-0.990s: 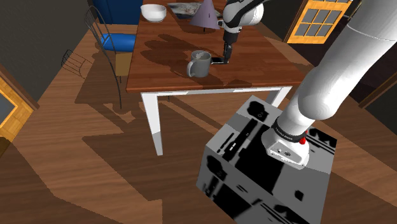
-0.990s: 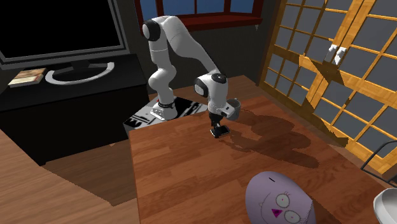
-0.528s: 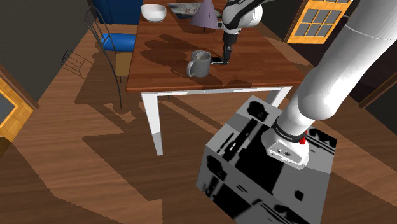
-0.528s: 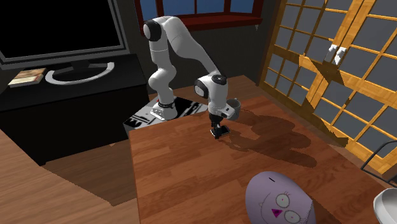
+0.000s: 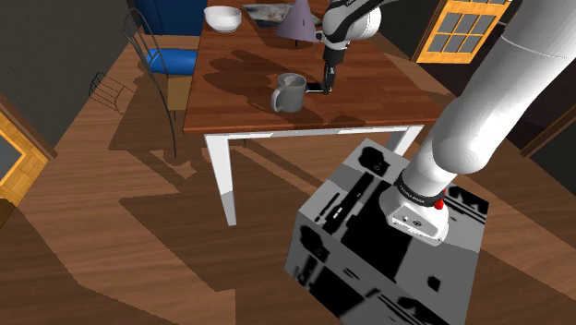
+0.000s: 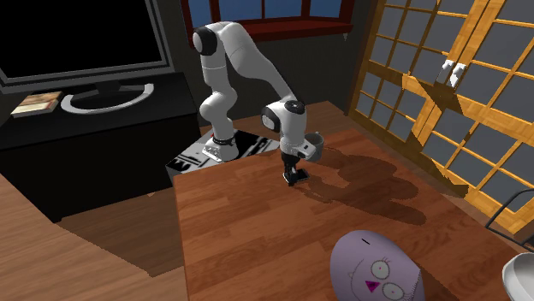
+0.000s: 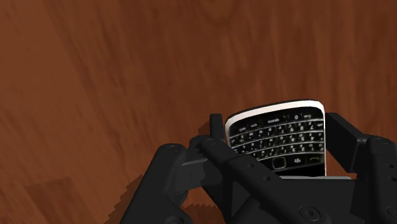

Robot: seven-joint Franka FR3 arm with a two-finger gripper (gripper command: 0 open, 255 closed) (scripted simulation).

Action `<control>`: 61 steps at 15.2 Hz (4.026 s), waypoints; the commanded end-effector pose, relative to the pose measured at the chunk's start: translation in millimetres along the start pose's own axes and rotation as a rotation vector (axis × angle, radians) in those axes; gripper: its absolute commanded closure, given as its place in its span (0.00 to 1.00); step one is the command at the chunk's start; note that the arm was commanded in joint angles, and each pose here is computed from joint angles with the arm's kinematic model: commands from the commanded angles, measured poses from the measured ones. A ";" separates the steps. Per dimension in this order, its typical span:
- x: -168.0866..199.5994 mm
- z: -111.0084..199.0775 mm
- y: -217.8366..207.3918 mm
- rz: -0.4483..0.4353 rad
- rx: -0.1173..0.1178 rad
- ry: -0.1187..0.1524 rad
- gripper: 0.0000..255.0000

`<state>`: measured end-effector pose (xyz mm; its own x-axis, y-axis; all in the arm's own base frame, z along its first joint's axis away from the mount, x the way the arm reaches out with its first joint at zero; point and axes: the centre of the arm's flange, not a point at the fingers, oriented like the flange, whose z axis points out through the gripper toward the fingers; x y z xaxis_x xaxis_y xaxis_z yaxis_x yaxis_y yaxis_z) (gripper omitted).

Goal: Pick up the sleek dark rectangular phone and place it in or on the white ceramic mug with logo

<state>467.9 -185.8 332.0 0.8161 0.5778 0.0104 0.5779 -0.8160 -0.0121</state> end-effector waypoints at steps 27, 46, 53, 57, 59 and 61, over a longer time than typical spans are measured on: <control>1.4 -126.7 -1.5 0.000 0.000 0.000 1.00; 82.9 -175.7 -106.2 0.000 0.000 0.000 1.00; 120.9 -166.4 -155.1 0.000 0.000 0.000 1.00; 120.7 -145.3 -154.8 0.000 0.000 0.000 1.00; 120.6 -134.7 -154.7 0.000 0.000 0.000 1.00; 120.5 -124.1 -154.6 0.000 0.000 0.000 1.00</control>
<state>476.5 8.7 464.8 0.8161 0.5779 0.0099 0.5779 -0.8160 -0.0123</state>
